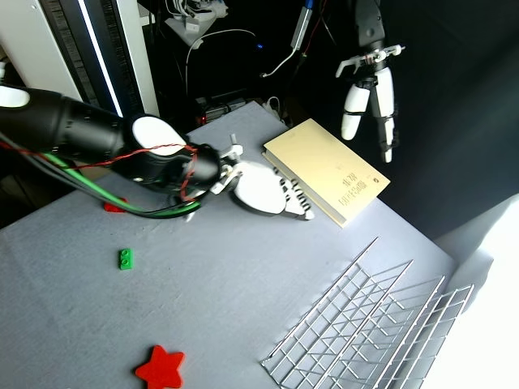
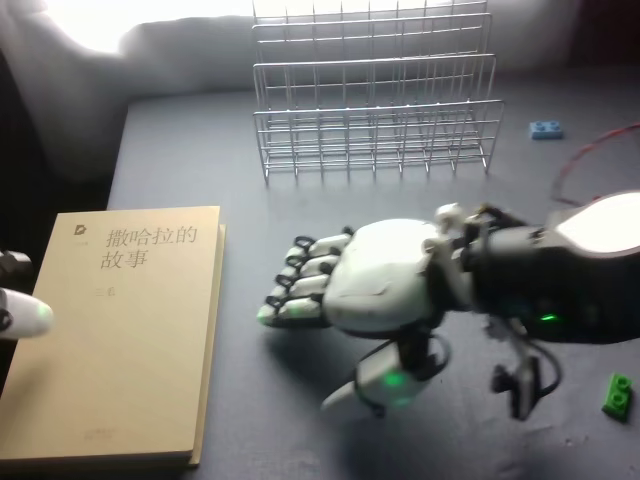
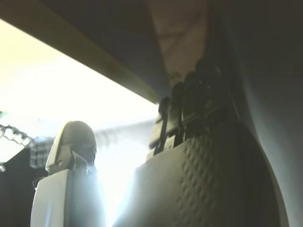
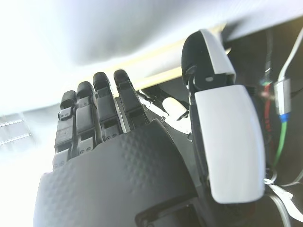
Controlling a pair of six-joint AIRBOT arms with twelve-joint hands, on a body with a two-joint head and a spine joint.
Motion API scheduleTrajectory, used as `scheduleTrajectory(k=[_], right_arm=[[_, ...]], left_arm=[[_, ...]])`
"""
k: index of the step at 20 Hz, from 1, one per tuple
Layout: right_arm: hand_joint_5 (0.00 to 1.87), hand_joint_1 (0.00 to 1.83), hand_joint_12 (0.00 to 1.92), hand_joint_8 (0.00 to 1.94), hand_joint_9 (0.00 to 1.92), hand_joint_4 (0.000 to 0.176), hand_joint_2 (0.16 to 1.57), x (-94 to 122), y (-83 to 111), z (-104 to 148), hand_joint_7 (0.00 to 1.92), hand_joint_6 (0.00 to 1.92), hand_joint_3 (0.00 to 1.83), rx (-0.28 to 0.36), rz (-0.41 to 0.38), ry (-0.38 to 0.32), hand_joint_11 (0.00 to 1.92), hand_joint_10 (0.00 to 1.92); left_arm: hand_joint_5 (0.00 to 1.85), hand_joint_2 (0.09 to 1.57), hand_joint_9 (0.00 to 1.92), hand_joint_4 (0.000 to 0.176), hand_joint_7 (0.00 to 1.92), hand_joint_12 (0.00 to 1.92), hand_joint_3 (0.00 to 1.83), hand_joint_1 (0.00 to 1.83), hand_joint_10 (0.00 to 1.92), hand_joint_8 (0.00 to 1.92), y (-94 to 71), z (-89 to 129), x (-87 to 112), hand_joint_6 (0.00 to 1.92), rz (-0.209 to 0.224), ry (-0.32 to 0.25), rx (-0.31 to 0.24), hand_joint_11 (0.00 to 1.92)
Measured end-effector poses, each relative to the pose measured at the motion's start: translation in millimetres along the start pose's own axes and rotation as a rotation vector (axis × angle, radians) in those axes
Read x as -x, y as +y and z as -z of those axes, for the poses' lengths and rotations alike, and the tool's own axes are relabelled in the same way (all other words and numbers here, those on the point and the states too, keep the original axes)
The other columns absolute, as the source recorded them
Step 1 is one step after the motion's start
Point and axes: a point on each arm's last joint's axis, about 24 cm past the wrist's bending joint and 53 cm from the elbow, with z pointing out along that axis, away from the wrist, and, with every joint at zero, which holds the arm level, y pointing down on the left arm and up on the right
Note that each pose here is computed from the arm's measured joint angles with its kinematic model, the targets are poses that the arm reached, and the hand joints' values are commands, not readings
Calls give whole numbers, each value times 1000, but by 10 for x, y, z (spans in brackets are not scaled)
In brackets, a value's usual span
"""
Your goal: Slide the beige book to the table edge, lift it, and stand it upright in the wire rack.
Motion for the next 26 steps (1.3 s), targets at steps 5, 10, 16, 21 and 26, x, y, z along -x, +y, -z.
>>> scheduleTrajectory(k=[5, 10, 16, 21, 26], right_arm=[[19, 83, 0, 0, 40, 0, 1169, 267, -386, 475, 52, 0, 1, -56, 6, -45, 1, 1], [52, 151, 8, 6, 42, 0, 1196, 646, -897, 1203, 67, 12, 8, -119, -75, -120, 15, 3], [38, 73, 0, 1, 32, 0, 1172, 571, -1132, 1863, 35, 3, 0, -115, -302, -109, 0, 2], [12, 71, 0, 1, 32, 0, 1172, 523, -975, 1818, 37, 0, 0, -69, -311, -85, 0, 1], [23, 75, 0, 2, 36, 0, 1181, 532, -929, 1812, 43, 5, 3, -55, -290, -82, 0, 1]], left_arm=[[0, 1203, 78, 53, 68, 451, 1, 431, 1, 1, 52, -33, 29, 0, 38, 4, 17, 0], [0, 1213, 65, 50, 68, 401, 2, 404, 1, 2, 35, -139, -15, 0, 89, 12, 13, 0], [0, 1184, 98, 59, 78, 424, 0, 445, 7, 6, -52, -217, 86, 0, 126, -9, -10, 0], [4, 1171, 96, 65, 88, 488, 0, 460, 11, 3, -133, -323, 73, 1, 160, -7, -29, 0], [0, 1185, 91, 60, 77, 476, 2, 432, 4, 2, -113, -383, 51, 0, 188, -5, -24, 0]])
